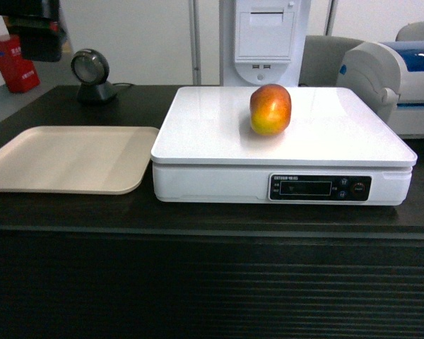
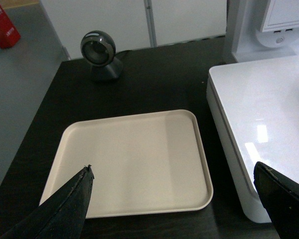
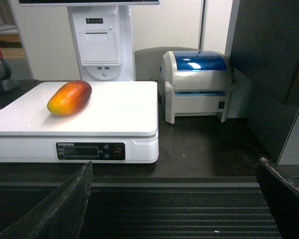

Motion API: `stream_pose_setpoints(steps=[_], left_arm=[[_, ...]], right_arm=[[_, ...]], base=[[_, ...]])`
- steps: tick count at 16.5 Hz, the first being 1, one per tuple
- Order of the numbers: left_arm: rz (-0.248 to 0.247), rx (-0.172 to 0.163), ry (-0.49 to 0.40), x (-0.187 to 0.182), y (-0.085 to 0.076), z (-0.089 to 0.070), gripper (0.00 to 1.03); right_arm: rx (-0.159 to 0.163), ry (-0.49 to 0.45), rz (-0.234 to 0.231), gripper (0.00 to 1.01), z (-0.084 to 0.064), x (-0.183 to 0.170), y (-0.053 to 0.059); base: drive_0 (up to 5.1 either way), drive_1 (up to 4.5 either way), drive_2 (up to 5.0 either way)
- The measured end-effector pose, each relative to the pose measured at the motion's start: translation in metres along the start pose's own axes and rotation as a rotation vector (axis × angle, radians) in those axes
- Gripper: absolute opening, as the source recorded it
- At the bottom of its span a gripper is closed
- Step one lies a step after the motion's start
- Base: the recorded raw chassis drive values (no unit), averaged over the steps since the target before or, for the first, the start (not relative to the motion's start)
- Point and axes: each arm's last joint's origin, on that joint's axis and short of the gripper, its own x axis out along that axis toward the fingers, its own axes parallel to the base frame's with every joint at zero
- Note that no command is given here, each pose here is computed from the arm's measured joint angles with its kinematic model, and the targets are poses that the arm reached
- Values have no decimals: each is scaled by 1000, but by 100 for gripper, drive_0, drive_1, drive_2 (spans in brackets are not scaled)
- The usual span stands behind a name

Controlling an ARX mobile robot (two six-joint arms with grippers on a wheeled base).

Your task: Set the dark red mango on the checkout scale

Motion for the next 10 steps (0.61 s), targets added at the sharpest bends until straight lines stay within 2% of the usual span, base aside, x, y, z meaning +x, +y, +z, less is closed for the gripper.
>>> stream_pose_setpoints(steps=[3,8,10], left_arm=[[22,0,30,-30,12,-26,98],[138,-82,31,-72,43,-47,98],[141,-98,14,-84,45,-45,98]], right_arm=[[0,0,0,98,0,0,0],[0,0,0,98,0,0,0],[0,0,0,98,0,0,0]], base=[[0,0,0],[0,0,0],[0,0,0]])
